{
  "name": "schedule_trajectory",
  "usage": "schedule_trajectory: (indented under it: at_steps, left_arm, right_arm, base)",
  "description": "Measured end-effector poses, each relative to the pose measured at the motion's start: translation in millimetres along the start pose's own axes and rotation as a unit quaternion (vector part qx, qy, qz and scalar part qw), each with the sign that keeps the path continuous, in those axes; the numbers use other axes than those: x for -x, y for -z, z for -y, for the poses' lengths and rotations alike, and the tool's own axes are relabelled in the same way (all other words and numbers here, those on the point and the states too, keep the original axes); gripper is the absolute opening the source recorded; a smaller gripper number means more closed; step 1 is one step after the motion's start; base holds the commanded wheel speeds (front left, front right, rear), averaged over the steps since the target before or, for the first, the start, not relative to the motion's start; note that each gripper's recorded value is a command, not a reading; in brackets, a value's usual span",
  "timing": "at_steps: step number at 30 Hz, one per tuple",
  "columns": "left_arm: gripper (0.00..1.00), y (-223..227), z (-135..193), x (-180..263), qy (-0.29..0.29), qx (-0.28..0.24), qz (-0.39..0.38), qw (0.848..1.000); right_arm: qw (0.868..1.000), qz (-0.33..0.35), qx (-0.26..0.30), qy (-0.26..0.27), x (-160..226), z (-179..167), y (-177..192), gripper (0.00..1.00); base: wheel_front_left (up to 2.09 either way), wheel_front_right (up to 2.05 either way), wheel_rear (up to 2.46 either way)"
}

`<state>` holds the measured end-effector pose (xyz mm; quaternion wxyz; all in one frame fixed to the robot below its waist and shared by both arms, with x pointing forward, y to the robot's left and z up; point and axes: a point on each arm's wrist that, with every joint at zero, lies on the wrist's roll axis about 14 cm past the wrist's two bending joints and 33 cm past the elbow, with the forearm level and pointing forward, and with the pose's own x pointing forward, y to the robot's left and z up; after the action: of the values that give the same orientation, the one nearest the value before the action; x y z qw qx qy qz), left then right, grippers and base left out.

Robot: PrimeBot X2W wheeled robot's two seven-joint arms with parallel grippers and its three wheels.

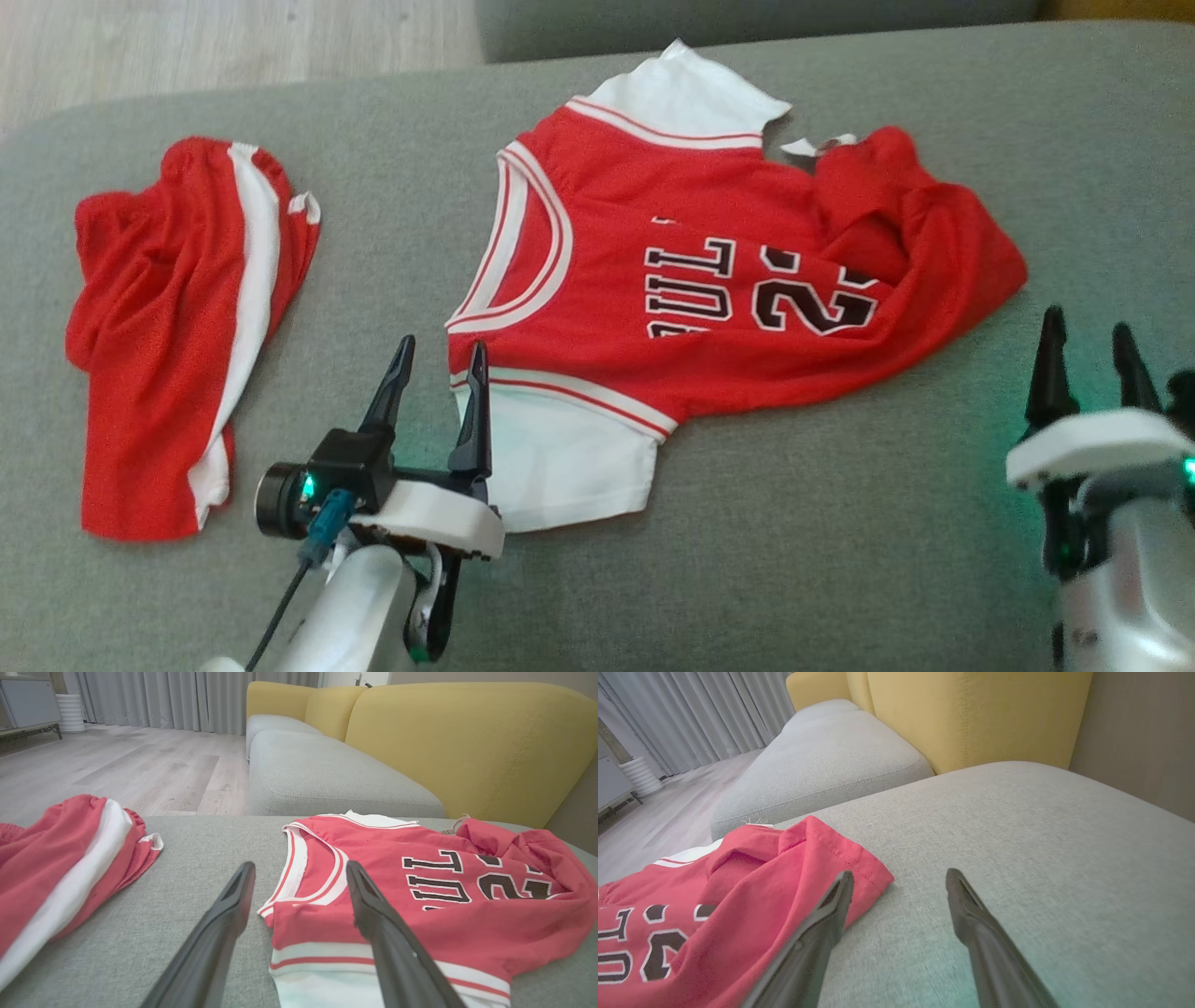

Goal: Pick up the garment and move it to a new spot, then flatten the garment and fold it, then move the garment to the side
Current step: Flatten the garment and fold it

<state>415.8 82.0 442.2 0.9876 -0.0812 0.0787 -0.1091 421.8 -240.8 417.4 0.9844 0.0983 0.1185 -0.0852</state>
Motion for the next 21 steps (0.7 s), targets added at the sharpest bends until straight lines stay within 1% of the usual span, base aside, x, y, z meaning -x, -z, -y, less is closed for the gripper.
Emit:
schedule_trajectory:
  at_steps: [5,9,10,15,21]
  left_arm:
    - [1.0,9,-9,0,-0.009,0.003,-0.012,1.0]
    - [1.0,12,-16,0,-0.018,0.003,-0.017,1.0]
    - [1.0,12,-16,0,-0.018,0.003,-0.017,1.0]
    - [1.0,13,-24,-2,-0.028,0.001,-0.018,0.999]
    - [1.0,16,-29,-1,-0.034,-0.002,-0.022,0.999]
  right_arm:
    - [0.999,-0.033,-0.025,0.016,-28,-2,7,1.0]
    - [0.997,-0.076,-0.02,0.021,-41,-5,25,1.0]
    - [0.997,-0.076,-0.02,0.021,-41,-5,25,1.0]
    - [0.993,-0.117,0.004,0.011,-49,-16,46,1.0]
    - [0.99,-0.133,0.038,-0.002,-61,-22,48,1.0]
  base:
    - [0.0,0.0,0.0]
    - [0.0,0.0,0.0]
    - [0.0,0.0,0.0]
    - [0.0,0.0,0.0]
    - [0.0,0.0,0.0]
